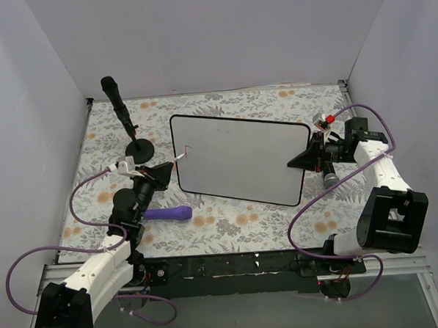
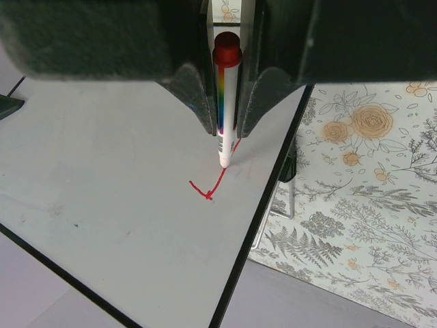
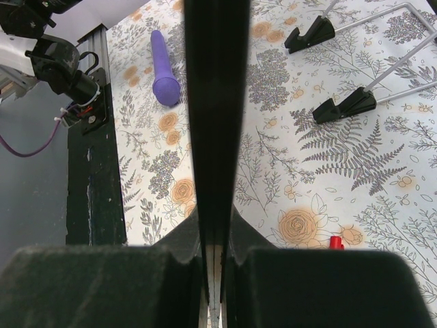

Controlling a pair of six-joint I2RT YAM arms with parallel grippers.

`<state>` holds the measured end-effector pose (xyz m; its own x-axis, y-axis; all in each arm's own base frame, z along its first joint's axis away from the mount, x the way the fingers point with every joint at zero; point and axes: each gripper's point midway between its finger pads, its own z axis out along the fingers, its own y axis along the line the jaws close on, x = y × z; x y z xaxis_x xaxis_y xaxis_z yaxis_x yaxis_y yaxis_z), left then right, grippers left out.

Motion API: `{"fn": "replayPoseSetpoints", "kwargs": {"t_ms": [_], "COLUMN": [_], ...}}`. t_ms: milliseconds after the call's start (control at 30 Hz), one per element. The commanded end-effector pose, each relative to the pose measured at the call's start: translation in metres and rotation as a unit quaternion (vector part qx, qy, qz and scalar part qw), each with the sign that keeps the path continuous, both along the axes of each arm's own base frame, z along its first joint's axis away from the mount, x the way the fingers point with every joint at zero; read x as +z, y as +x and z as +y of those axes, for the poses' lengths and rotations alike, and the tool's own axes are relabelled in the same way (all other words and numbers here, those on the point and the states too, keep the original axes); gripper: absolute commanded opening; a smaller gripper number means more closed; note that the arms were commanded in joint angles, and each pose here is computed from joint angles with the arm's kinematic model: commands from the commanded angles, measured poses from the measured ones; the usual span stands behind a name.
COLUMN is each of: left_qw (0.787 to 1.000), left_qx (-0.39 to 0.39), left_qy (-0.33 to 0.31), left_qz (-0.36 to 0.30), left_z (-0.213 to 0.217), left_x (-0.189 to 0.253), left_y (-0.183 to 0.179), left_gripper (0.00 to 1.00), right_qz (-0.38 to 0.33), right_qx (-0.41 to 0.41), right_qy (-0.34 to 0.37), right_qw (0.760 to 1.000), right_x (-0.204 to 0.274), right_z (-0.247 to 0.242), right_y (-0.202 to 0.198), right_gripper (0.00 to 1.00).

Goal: Write a sentence on the whiteboard

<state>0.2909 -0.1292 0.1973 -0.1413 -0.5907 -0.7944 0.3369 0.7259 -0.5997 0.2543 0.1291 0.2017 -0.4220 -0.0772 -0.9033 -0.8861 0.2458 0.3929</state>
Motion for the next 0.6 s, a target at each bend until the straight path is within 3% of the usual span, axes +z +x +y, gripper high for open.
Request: {"fn": "replayPoseSetpoints", "kwargs": {"t_ms": [0,567], "left_qw": [0.999,1.000], "left_qx": [0.018,-0.017], "left_qy": [0.003,0.006], "left_qz": [-0.032,-0.020], "left_z": [0.005,-0.008], "left_x": [0.024,0.016], "left_y": [0.008,0.008], "left_gripper": [0.00,0.00], "right_qz": [-0.024,-0.025], "right_qx": [0.001,0.001], "right_qy": [-0.021,-0.021], "right_qw": [1.000,0.999], "right_x": [0.000,0.001], "right_z": [-0.002,-0.002], "right_y": [0.003,0.004], "right_gripper": [0.01,0.01]}}
